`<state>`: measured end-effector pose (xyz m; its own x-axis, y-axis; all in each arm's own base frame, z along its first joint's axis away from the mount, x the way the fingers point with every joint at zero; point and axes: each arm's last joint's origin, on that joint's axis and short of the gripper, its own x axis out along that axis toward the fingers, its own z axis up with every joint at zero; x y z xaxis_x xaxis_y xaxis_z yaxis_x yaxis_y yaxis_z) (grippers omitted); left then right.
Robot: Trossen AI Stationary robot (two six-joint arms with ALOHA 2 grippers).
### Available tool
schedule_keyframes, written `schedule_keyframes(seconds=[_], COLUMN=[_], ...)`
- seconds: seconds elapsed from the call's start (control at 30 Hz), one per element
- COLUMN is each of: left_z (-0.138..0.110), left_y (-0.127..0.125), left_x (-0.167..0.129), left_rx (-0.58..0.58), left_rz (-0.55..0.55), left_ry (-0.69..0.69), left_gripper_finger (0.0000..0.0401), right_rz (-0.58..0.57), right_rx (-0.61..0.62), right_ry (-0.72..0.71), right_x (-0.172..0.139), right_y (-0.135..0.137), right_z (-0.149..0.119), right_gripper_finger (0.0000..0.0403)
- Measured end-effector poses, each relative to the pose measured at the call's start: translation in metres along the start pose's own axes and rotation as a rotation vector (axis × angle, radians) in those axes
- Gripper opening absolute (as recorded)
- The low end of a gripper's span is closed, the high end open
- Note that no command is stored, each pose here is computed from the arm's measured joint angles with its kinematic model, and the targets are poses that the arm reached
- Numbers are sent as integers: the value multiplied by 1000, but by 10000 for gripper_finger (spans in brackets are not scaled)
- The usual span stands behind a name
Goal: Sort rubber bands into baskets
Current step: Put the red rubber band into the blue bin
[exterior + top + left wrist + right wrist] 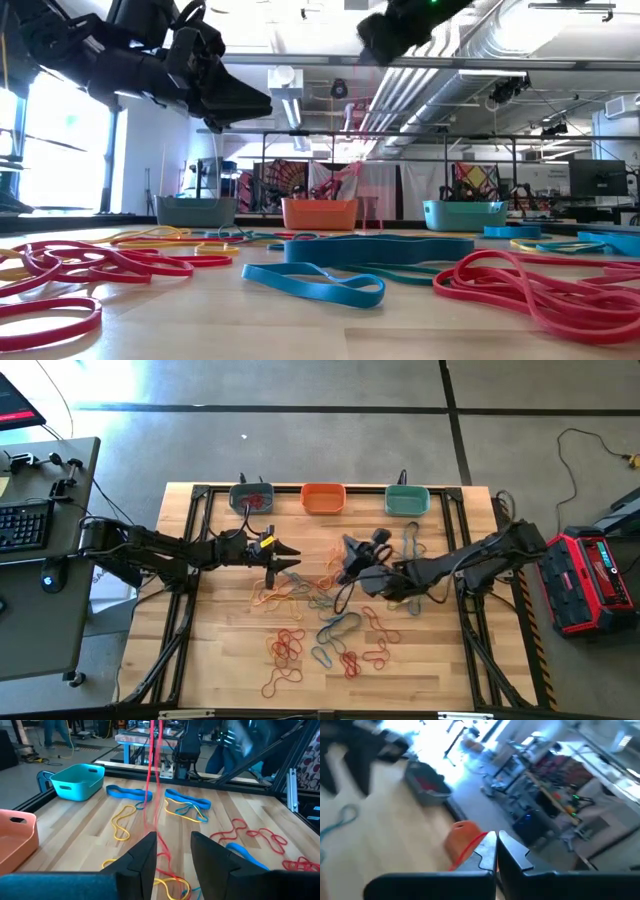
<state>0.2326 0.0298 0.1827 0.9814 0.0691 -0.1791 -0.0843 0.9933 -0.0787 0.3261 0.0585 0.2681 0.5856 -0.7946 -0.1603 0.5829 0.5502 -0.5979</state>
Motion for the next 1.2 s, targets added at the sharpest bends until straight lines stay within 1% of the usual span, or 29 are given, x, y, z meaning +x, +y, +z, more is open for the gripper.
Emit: schedule_keyframes(seconds=[0.1,0.17,0.27,0.37,0.47,0.57,0.7,0.8,0.87,1.07,1.2], left_z=[0,0,-2,-3,-5,-6,-7,-7,-7,-7,-7], left_y=[0,0,0,1,1,2,2,2,2,2,2], left_x=[0,0,0,0,0,0,0,0,0,0,0], left_rx=[0,0,0,-1,-1,-2,-2,-2,-2,-3,-8], left_rz=[1,2,3,16,39,48,48,48,48,51,52], left_ry=[3,4,16,32,48,58,66,68,68,69,70], left_gripper_finger=[113,113,113,113,113,113,113,113,113,113,113], right_rz=[-72,-114,-136,-132,-93,-12,120,207,224,231,187], right_rx=[33,31,31,52,92,137,211,242,243,208,195], right_ry=[-8,-5,1,17,46,106,243,360,402,454,518], right_x=[-15,-24,-34,-36,-35,-33,-36,-42,-47,-52,-55], right_y=[-11,-16,-21,-20,-14,-3,7,10,10,8,-1], right_z=[7,8,7,-1,-12,-32,-57,-71,-76,-82,-83], right_gripper_finger=[0,0,0,0,0,0,0,0,0,0,0])
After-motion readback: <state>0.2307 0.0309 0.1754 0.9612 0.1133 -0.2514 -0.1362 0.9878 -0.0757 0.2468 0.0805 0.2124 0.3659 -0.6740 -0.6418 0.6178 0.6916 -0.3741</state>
